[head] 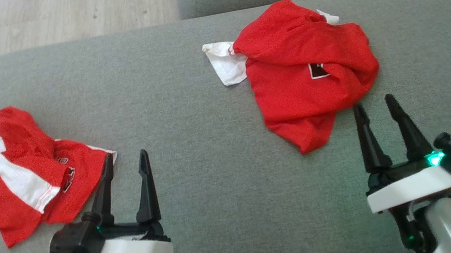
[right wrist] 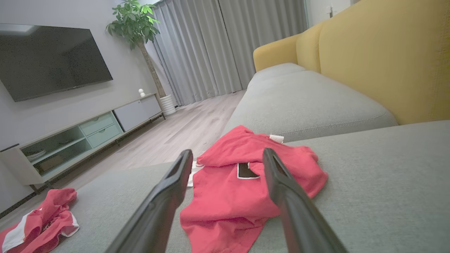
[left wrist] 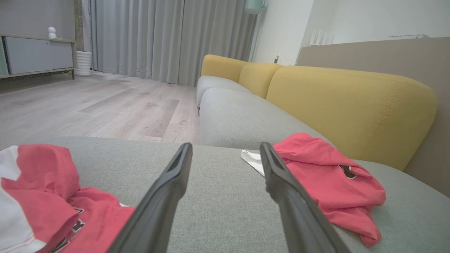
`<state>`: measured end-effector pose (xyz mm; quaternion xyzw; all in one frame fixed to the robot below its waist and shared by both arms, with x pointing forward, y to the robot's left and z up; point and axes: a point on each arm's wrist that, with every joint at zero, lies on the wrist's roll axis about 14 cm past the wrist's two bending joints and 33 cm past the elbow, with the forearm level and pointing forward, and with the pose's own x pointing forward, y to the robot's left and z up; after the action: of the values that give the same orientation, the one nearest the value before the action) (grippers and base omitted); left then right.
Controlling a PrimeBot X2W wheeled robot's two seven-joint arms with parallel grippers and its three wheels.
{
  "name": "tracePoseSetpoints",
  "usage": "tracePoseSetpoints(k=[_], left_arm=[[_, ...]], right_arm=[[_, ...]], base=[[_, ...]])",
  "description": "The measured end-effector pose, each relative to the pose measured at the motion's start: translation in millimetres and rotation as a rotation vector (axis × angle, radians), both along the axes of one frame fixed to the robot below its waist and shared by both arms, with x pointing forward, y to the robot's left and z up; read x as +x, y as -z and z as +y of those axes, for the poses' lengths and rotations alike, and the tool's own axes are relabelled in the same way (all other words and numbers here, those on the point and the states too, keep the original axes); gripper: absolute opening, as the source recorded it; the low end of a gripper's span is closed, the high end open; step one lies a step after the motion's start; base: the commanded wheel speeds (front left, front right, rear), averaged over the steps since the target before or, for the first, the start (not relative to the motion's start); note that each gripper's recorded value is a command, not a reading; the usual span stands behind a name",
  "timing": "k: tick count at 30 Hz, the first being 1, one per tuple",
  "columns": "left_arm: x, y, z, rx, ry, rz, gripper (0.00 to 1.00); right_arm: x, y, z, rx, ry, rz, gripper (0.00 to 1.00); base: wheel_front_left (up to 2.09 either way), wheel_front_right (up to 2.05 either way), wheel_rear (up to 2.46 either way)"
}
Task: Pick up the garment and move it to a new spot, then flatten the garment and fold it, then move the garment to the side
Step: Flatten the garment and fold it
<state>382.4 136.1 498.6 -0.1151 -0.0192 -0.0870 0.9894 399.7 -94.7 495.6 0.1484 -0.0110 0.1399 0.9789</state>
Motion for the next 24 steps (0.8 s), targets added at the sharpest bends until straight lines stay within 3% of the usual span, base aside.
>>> tracePoseSetpoints(k=[5, 12, 22, 23, 24], left_arm=[[-1.9, 8.4, 3.2, -0.012, -0.014, 0.026, 1.0], [-5.1, 14.6, 18.3, -0.011, -0.06, 0.048, 1.0], [-8.2, 21.4, 35.9, -0.005, -0.113, 0.071, 1.0], [-7.2, 20.7, 36.8, -0.005, -0.115, 0.069, 1.0], [-5.9, 19.7, 37.0, -0.004, -0.116, 0.066, 1.0]], right_arm=[[-4.0, 24.3, 35.3, -0.049, -0.115, 0.061, 1.0], [-5.4, 89.6, 70.0, -0.233, -0.274, 0.236, 1.0], [16.1, 130.3, 73.8, -0.397, -0.332, 0.358, 1.0], [18.3, 132.0, 73.8, -0.404, -0.333, 0.37, 0.81], [21.2, 132.2, 73.6, -0.411, -0.333, 0.377, 0.0]], base=[[0.0, 0.0, 0.0], [0.0, 0.0, 0.0], [0.0, 0.0, 0.0], [0.0, 0.0, 0.0], [0.0, 0.0, 0.0]])
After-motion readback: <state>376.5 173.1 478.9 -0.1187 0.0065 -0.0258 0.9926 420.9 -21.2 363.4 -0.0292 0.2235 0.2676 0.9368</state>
